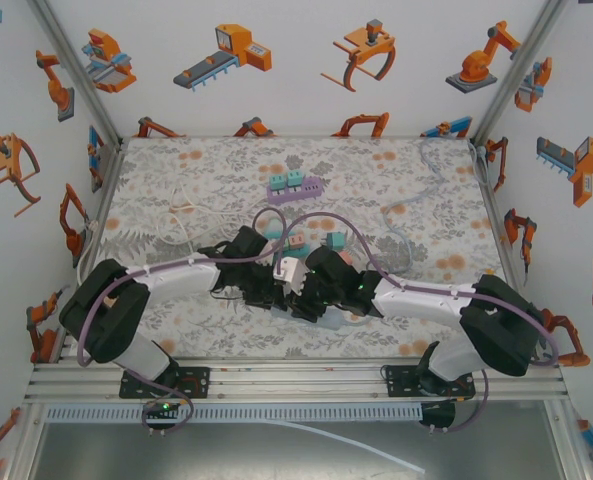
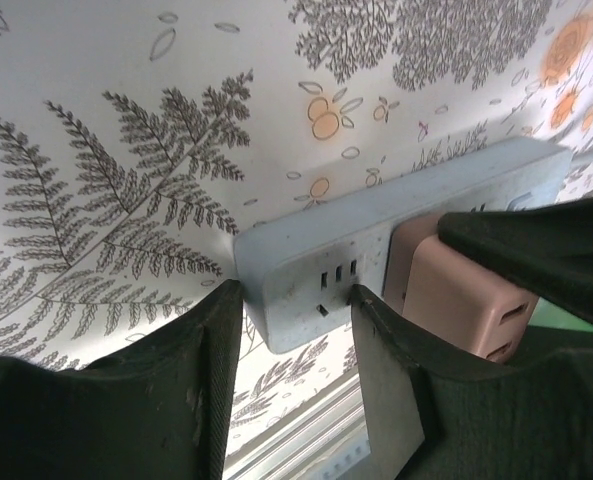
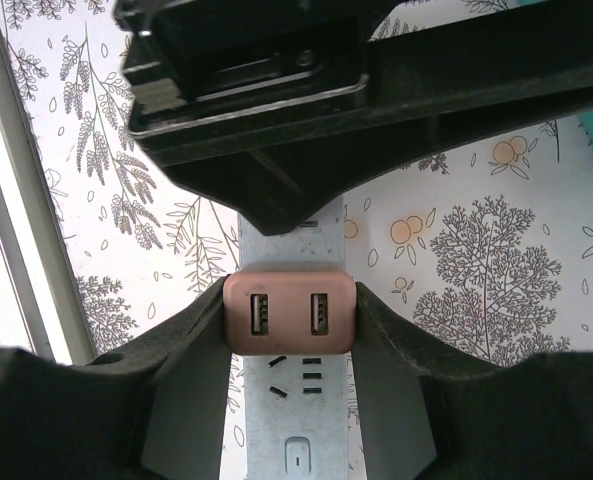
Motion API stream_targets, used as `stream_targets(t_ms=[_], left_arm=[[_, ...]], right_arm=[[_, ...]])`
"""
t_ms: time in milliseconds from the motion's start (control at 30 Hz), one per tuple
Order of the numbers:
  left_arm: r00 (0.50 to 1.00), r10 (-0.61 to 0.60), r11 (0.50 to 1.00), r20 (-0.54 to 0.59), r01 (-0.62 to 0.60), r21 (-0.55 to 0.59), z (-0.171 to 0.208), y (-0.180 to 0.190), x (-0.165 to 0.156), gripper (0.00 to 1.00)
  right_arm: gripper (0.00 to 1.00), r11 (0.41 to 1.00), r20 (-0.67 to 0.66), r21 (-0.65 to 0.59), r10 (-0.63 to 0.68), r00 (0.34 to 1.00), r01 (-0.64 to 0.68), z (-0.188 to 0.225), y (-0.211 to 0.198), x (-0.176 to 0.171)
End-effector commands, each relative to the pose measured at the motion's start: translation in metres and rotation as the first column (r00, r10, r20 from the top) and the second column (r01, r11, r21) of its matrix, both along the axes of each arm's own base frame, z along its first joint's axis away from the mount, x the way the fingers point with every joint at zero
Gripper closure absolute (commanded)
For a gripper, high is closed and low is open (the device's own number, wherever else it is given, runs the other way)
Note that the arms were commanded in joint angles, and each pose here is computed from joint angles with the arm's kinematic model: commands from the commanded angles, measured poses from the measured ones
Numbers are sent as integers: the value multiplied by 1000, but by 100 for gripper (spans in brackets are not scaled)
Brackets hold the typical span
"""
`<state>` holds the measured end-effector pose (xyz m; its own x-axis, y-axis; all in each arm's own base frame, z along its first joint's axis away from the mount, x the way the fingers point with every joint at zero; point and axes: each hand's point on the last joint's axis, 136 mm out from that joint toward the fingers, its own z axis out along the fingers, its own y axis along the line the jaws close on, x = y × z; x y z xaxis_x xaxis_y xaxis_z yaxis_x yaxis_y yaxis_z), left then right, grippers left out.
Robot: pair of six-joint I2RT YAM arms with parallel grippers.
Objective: Pull the plug off the socket
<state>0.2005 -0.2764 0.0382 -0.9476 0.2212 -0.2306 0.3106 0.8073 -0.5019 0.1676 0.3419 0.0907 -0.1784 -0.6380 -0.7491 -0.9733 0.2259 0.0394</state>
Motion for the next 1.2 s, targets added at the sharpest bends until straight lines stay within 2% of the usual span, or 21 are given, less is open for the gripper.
stream_targets(t_ms=[0, 133, 233, 433, 600, 733, 867, 1033, 1167], left_arm=[[992, -83, 991, -95, 92, 96, -25, 22, -34, 51], [988, -99, 982, -121, 116, 150, -38, 21, -40, 49], [993, -38, 971, -109, 63, 233, -51, 32, -34, 50], [998, 20, 946, -58, 0, 323, -62, 47, -26, 50], [998, 51, 904, -30, -33, 427, -78, 70, -24, 51], [996, 62, 880, -68, -23, 474, -99, 80, -33, 52], [994, 71, 882, -85, -23, 470, -107, 80, -37, 52], [995, 49, 870, -88, 1, 492, -105, 83, -36, 52], [994, 62, 864, -94, -6, 504, -107, 85, -35, 52]], right_arm=[[79, 996, 77, 91, 10, 997, -17, 31, 17, 9], [79, 992, 92, 120, 19, 996, -30, 36, 22, 10], [80, 988, 94, 139, 50, 994, -63, 39, 26, 5], [80, 981, 77, 169, 82, 994, -94, 46, 28, -3], [80, 959, 90, 258, 94, 991, -114, 69, 33, -8], [82, 947, 107, 302, 84, 991, -113, 87, 32, -8], [85, 952, 118, 290, 71, 990, -102, 89, 30, -6], [89, 975, 154, 164, 128, 980, -153, 75, 31, -13], [90, 967, 163, 192, 138, 977, -169, 81, 34, -16]])
